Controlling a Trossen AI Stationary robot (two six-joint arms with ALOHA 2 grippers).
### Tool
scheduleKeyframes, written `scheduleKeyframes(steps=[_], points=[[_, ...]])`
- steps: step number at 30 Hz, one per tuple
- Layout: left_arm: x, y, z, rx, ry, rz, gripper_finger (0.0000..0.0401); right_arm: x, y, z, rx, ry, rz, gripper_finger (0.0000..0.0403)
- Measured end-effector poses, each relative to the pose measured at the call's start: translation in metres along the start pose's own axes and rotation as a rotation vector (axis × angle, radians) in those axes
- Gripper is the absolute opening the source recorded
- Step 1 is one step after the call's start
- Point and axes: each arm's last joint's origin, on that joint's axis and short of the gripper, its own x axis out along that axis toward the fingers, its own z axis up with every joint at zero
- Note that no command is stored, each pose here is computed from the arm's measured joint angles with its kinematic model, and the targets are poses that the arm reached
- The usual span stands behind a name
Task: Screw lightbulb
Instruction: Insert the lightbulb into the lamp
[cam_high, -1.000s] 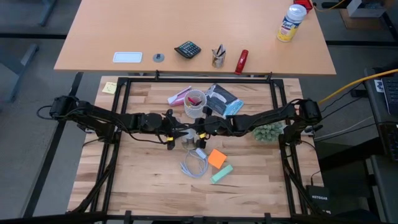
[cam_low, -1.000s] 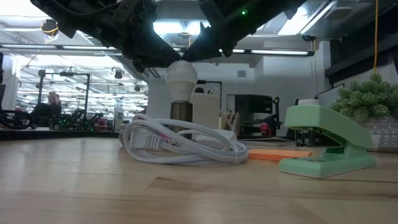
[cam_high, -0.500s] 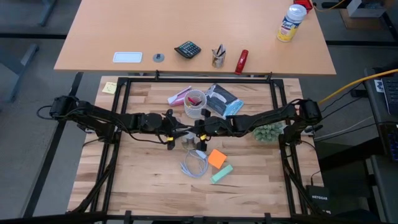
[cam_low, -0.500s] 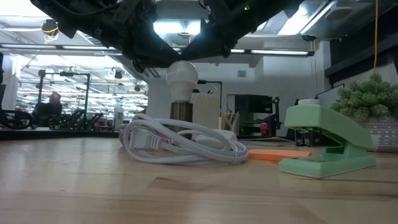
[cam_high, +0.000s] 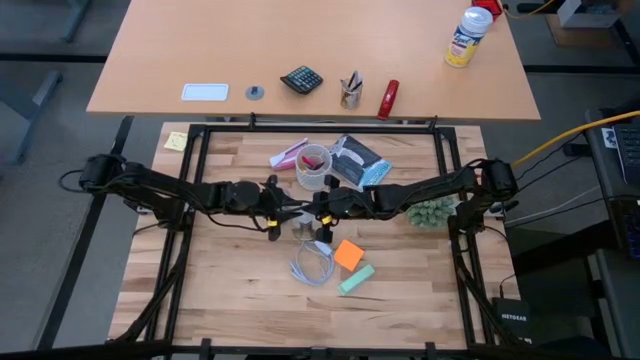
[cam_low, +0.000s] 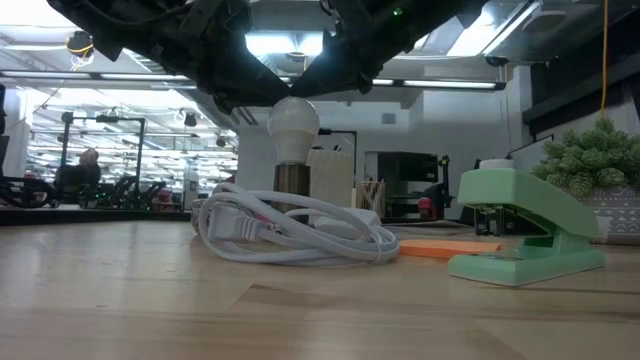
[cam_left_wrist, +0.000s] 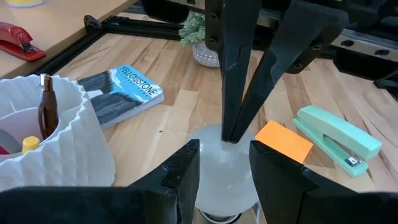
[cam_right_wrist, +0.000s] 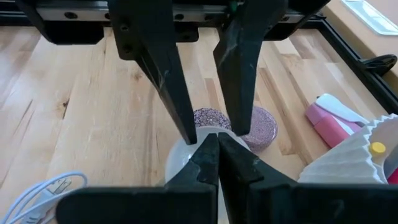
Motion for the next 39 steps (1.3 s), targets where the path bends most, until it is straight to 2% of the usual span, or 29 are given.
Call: scheduleKeyframes(steps=[5, 10, 16, 23, 26, 33, 39], points=[[-0.01, 0.001, 0.009, 0.002, -0.043, -0.005, 0.0131, 0.0, 0.0, 0.0, 0.0, 0.001, 0.0, 0.0007], [-0.024, 0.002, 0.013, 0.012, -0.022, -0.003, 0.0131, 0.0, 0.0, -0.001, -0.001, 0.003, 0.0, 0.0006], [-0.033, -0.004, 0.005, -0.01, 0.074, -0.031, 0.0131, 0.001, 0.0, -0.001, 0.0, 0.001, 0.0, 0.0007], [-0.023, -0.024, -0.008, 0.027, 0.128, -0.1, 0.013, 0.001, 0.0, -0.001, 0.0, 0.002, 0.001, 0.0007], [-0.015, -0.027, -0.012, 0.039, 0.124, -0.085, 0.0113, 0.001, 0.0, -0.001, 0.0, 0.002, 0.001, 0.0007], [-0.004, -0.029, -0.017, 0.043, 0.115, -0.072, 0.0046, 0.001, 0.0, -0.001, -0.001, 0.002, 0.001, 0.0007], [-0.003, -0.026, -0.018, 0.049, 0.103, 0.028, 0.0009, 0.001, 0.0, -0.001, -0.001, 0.004, 0.003, 0.0007]])
